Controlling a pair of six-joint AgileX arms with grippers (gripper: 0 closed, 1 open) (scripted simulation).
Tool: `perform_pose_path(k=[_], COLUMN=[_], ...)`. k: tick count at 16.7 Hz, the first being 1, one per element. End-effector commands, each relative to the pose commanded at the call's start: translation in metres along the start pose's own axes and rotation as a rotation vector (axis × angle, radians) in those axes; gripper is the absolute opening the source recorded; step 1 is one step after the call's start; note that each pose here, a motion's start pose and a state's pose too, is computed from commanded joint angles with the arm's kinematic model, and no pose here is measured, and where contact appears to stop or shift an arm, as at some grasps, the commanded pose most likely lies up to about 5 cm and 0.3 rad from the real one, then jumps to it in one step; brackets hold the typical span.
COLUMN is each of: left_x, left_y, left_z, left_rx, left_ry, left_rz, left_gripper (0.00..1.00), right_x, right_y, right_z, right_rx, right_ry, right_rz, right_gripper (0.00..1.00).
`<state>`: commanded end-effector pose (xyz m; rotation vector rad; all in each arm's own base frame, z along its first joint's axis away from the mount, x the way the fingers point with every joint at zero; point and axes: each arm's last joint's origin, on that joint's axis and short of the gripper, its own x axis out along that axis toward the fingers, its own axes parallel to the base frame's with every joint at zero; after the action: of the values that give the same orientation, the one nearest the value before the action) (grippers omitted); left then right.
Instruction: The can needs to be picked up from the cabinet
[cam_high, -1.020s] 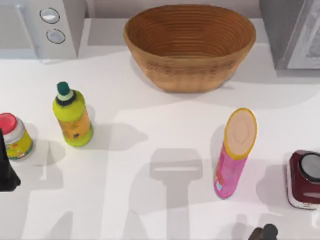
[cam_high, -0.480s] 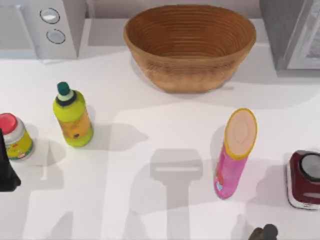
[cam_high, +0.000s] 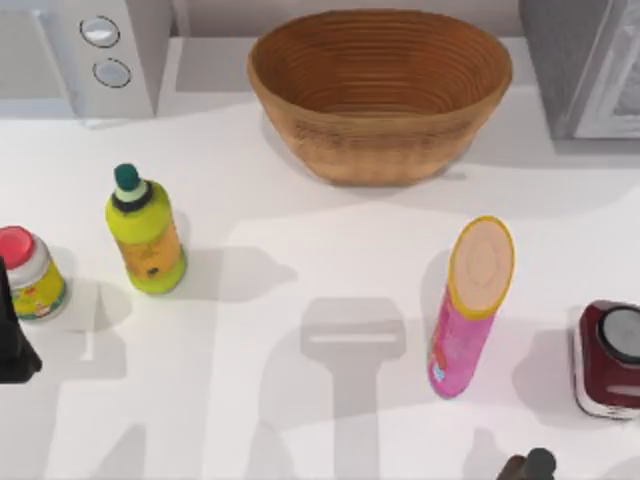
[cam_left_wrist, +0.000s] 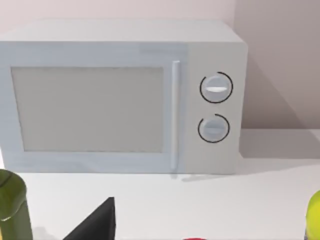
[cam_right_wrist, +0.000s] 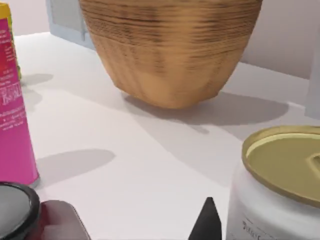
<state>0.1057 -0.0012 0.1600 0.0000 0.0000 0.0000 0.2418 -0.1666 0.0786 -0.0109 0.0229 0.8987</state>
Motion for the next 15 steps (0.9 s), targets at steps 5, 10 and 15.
perform_pose_path(k=[5,10,15], left_x=[0.000,0.000,0.000], left_y=[0.000,0.000,0.000], left_z=[0.000,0.000,0.000], left_rx=[0.000,0.000,0.000], left_ry=[0.000,0.000,0.000], left_rz=[0.000,0.000,0.000], left_gripper=[1.00,1.00,1.00], right_x=[-0.011,-0.012,0.000], right_y=[-0.010,-0.010,0.018], right_z=[-0.027,-0.028,-0.030], right_rx=[0.001,0.002,-0.068], right_ry=[-0.024,-0.024,-0.015], right_rz=[-0.128,-0.132,-0.052], right_gripper=[0.00,0.00,0.00])
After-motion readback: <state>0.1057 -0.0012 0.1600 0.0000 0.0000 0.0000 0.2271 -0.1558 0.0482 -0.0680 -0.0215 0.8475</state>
